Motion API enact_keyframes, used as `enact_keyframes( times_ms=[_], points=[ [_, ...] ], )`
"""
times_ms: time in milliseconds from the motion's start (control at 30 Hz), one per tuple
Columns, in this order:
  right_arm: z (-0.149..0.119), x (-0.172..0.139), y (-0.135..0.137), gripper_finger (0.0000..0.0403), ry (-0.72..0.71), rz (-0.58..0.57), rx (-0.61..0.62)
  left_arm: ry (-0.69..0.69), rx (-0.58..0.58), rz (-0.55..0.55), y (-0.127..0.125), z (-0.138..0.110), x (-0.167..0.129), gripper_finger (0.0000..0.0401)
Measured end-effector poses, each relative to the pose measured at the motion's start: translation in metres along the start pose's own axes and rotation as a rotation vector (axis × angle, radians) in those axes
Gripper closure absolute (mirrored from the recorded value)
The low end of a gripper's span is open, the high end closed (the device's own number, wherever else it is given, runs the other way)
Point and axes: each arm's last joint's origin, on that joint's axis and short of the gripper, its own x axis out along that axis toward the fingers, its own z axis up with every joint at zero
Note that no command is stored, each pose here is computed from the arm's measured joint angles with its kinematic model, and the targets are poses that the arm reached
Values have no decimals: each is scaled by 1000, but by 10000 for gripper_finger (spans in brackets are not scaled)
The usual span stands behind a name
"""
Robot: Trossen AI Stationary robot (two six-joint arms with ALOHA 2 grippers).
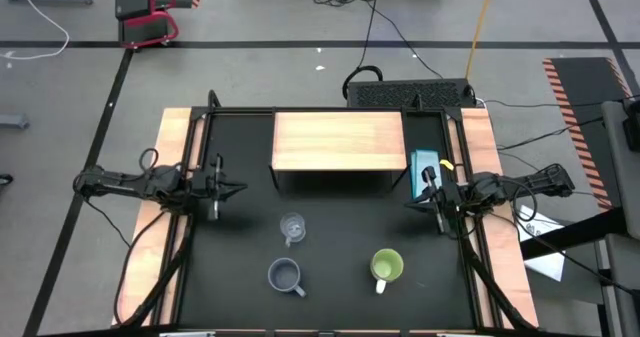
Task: Stack small to large cups/mugs on shelf
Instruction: Put the transparent mug on the shelf
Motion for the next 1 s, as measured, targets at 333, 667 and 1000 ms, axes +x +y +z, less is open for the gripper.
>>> enact_keyframes(
  times_ms=[333,667,1000],
  points=[
    [1,0,0,403,-13,-1,-77,-104,-27,12,1,10,-1,377],
    [5,0,0,403,-52,-3,-68,-115,-30,12,2,11,-1,397],
    [6,0,0,403,-64,-4,-69,-115,-112,-12,1,11,-1,399]
  ],
)
